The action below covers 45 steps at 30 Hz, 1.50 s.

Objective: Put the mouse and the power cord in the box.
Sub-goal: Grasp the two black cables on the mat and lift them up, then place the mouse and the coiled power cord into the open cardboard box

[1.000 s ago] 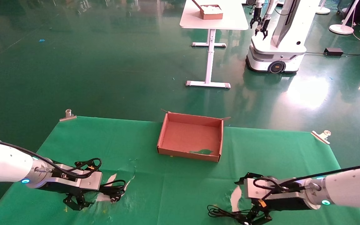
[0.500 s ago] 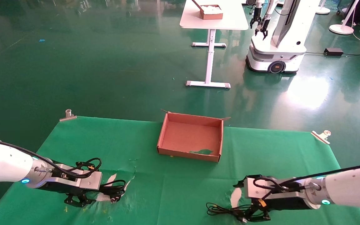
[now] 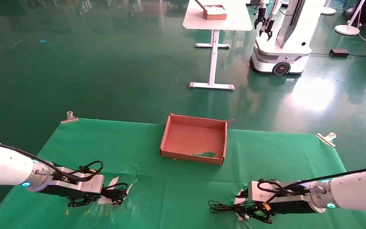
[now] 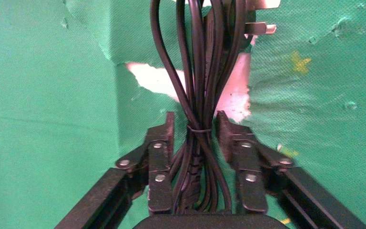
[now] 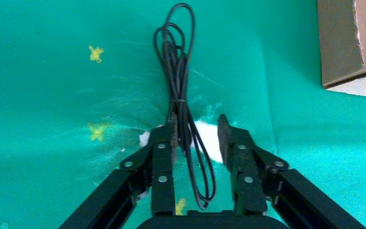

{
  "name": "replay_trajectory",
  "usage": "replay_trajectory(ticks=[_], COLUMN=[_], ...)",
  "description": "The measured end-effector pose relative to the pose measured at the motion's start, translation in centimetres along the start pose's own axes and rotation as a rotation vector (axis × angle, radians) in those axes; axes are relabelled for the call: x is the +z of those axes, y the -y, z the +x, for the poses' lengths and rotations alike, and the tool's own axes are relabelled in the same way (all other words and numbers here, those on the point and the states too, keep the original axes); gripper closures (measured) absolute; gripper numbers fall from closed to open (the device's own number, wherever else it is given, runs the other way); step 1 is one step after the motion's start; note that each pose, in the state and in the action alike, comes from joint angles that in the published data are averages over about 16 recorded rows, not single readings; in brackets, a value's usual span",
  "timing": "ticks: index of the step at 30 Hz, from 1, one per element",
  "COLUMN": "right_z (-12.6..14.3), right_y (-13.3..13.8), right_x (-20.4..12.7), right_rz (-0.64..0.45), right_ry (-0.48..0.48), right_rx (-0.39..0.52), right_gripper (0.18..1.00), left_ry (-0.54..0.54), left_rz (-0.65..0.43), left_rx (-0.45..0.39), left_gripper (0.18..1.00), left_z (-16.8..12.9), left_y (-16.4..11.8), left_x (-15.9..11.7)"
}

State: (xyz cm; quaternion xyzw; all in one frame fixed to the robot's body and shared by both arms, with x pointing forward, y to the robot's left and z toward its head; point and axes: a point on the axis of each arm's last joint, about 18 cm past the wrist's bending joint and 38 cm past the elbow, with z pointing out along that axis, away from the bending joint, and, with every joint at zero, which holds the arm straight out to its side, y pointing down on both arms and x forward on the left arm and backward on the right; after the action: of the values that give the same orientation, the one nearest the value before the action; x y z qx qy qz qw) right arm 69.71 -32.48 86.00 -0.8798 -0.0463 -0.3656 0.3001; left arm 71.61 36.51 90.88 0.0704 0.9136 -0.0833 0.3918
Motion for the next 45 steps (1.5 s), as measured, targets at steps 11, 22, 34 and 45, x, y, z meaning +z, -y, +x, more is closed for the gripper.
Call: replay_trajectory(ticks=[11,22,34,45], right_z=[0.2,2.8,8.9,13.2], right_y=[0.1,0.6,4.8,12.2], right_x=[-0.2,-4.6,-14.2,-11.1], right_rz=[0.006,0.071,0.139,0.186], right_ry=[-0.007,-0.099,-0.286,-0.390], right_rx=[-0.003,-0.032,-0.180,-0.272], right_gripper=[0.897,0.974,0.984,0.987], left_ry=[0.006,0.073,0.248,0.454], left_rz=[0.010,0.171,0.493,0.597], left_rx=[-0.006,-0.115,-0.264,-0.255], left_gripper=[0.868,0.920,0.921,0.921], left_z=[-0.2,-2.0,-7.8,-14.7], left_y=[0.0,0.6,5.8,10.0], left_x=[-0.5,-4.3,-10.2,-16.4])
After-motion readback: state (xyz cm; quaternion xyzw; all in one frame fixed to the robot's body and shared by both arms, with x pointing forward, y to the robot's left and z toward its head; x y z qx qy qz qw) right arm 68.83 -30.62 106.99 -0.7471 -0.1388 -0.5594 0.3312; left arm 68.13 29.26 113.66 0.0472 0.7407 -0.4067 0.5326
